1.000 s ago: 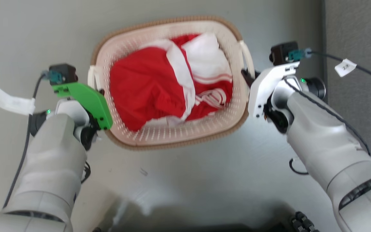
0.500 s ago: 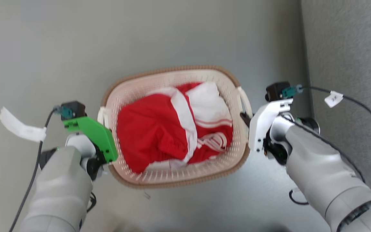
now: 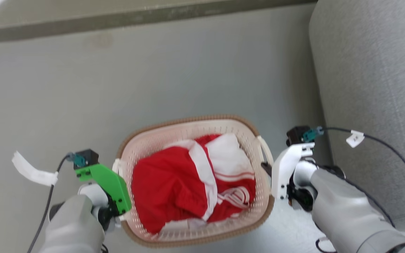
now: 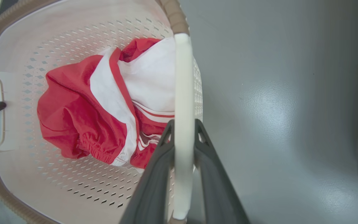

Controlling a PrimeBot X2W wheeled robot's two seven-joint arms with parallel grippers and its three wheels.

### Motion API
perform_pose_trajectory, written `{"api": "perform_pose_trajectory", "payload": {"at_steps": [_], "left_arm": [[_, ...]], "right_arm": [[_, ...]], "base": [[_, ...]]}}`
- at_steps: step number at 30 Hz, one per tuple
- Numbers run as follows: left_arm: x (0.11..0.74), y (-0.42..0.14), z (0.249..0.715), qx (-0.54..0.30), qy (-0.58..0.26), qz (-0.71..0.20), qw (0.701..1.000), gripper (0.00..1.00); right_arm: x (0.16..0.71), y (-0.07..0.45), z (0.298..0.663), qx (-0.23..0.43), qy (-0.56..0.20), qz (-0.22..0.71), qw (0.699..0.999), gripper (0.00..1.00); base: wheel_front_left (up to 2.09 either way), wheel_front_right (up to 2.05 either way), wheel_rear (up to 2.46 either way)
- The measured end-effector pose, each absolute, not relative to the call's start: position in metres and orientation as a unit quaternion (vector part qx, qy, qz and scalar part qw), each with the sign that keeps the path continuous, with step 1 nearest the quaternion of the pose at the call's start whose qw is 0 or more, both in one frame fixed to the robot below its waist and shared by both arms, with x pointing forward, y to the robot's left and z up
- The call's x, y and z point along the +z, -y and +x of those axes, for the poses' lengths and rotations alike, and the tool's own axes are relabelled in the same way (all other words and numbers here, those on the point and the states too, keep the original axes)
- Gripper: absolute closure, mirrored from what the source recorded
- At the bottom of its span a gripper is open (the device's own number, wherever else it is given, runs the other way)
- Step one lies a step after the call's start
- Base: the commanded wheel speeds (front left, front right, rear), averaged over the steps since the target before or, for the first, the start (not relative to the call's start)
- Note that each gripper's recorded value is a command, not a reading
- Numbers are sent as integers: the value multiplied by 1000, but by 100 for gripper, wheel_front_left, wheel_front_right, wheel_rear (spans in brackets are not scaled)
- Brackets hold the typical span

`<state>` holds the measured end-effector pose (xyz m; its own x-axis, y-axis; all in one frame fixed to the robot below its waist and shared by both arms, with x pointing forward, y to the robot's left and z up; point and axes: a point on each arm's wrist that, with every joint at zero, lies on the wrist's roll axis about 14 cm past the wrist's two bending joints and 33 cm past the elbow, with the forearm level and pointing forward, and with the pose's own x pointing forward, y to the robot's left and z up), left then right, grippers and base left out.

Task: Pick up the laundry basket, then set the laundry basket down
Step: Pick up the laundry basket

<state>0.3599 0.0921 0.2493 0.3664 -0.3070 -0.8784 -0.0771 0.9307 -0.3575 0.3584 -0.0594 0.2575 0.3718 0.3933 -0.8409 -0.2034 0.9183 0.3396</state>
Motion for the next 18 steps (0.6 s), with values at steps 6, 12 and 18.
{"api": "perform_pose_trajectory", "payload": {"at_steps": [6,12,18], "left_arm": [[261,-90,346,-77,-559,-171,808,100],[269,-89,331,-79,-560,-173,806,100],[276,-89,318,-77,-558,-179,807,100]], "right_arm": [[268,62,342,172,-530,100,824,100],[276,63,326,171,-532,102,823,100],[285,62,317,175,-524,101,828,100]], "base": [[0,0,0],[0,0,0],[0,0,0]]}}
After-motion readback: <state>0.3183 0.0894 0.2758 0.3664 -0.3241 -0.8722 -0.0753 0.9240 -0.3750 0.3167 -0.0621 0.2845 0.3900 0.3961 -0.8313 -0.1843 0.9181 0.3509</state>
